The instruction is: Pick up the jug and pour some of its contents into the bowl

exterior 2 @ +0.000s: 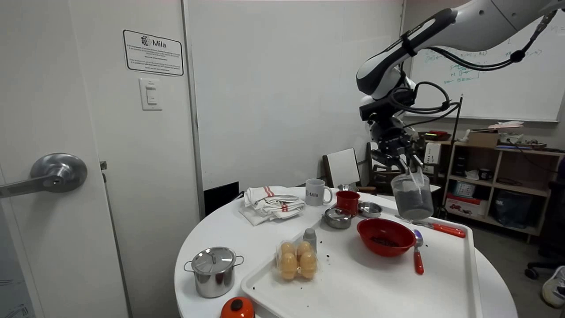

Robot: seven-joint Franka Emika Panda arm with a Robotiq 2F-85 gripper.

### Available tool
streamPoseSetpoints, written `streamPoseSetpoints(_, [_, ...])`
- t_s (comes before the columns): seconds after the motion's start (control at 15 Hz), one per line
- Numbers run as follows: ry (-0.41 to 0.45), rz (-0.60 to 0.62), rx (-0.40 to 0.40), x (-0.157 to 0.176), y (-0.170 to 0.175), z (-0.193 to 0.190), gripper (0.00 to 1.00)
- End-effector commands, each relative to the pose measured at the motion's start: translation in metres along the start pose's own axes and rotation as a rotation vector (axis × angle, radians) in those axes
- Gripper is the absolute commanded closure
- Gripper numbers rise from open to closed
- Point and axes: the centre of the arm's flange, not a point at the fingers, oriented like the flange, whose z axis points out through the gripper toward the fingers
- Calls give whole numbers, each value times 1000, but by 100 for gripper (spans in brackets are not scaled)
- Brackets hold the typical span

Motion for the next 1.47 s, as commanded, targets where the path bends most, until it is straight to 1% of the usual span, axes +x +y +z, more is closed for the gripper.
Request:
streamPoseSetpoints(0.0, [-99, -38, -73, 1, -12, -13, 88])
streamPoseSetpoints(0.53, [-223, -77, -192, 4, -15, -15, 88])
streamPoseSetpoints(1.0, [-285, -111, -221, 8, -15, -20, 88])
streamPoseSetpoints(1.4, [-318, -123, -219, 13, -22, -29, 88])
